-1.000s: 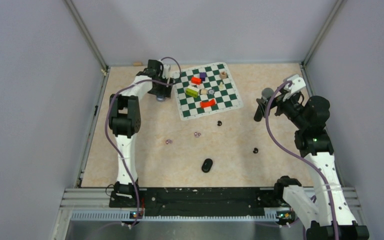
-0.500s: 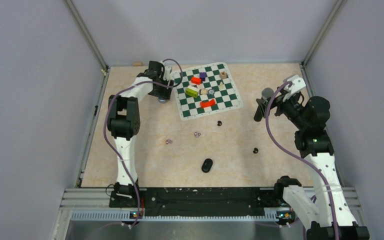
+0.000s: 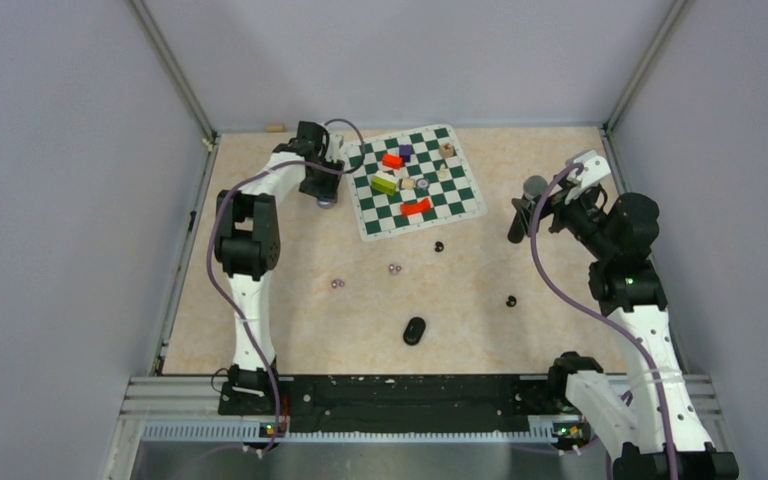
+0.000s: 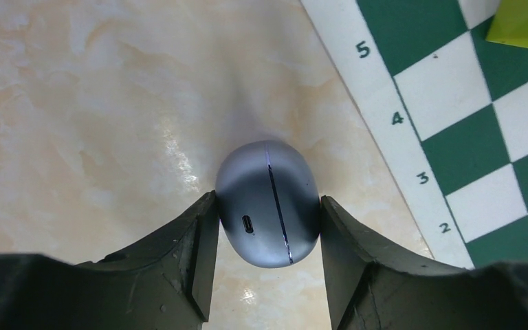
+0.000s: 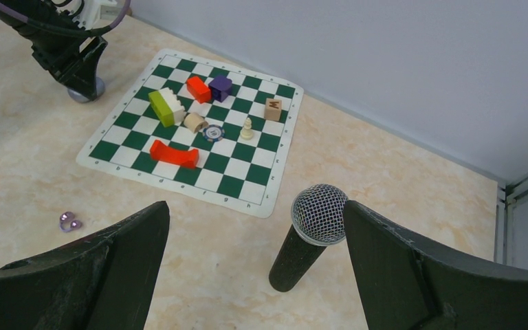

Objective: Insert the wireless bluetooth earbuds into the charging case
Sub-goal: Pick up the charging case at the center of the board.

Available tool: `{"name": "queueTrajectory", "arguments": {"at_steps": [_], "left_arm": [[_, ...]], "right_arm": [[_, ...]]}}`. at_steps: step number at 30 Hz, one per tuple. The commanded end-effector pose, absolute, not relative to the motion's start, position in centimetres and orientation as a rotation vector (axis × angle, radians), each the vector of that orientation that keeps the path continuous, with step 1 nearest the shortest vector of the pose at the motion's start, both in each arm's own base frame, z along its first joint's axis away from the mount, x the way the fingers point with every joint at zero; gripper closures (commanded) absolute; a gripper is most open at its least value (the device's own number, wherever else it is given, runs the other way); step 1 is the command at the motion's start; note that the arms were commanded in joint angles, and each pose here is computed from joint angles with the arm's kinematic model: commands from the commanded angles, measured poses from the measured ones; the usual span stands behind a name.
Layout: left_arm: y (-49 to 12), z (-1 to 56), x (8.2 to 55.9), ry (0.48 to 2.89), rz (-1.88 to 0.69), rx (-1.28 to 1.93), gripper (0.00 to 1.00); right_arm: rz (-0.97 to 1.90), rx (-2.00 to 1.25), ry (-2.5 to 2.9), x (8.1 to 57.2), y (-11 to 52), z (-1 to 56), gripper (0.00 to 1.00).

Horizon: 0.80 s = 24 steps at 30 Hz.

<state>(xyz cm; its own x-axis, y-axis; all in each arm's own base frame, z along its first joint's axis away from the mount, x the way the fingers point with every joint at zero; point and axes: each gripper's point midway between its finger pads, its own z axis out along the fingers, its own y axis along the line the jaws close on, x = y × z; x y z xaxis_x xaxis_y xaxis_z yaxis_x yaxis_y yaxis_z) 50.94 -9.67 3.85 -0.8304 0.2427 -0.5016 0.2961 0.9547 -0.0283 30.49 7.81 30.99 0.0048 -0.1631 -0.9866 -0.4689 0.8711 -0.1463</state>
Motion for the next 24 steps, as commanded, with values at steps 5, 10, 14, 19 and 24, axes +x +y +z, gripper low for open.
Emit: {"name": "queueTrajectory", "arguments": {"at_steps": [5, 10, 14, 19, 24], "left_arm": [[-13.8, 8.8, 48.0, 2.517, -0.498, 0.474, 0.65], [-16.6, 12.5, 45.5, 2.422, -0.746, 0.535, 0.65], [-19.8, 17.6, 42.9, 2.278, -1.048, 0.584, 0.65], [-22.7, 22.4, 39.1, 2.143, -1.307, 0.707, 0.65], [-25.7, 23.9, 32.0, 2.069, -1.480, 1.015, 0.65]], "right_arm": [[0.271, -0.542, 1.518, 30.3, 8.6, 31.8, 0.05], [0.369, -0.607, 1.502, 29.4, 10.2, 31.5, 0.04], [0.584, -0.754, 1.464, 27.1, 13.7, 31.0, 0.04], [0.692, -0.951, 1.362, 25.5, 16.9, 31.6, 0.04], [0.709, -1.150, 1.180, 25.0, 18.5, 32.2, 0.05]]}}
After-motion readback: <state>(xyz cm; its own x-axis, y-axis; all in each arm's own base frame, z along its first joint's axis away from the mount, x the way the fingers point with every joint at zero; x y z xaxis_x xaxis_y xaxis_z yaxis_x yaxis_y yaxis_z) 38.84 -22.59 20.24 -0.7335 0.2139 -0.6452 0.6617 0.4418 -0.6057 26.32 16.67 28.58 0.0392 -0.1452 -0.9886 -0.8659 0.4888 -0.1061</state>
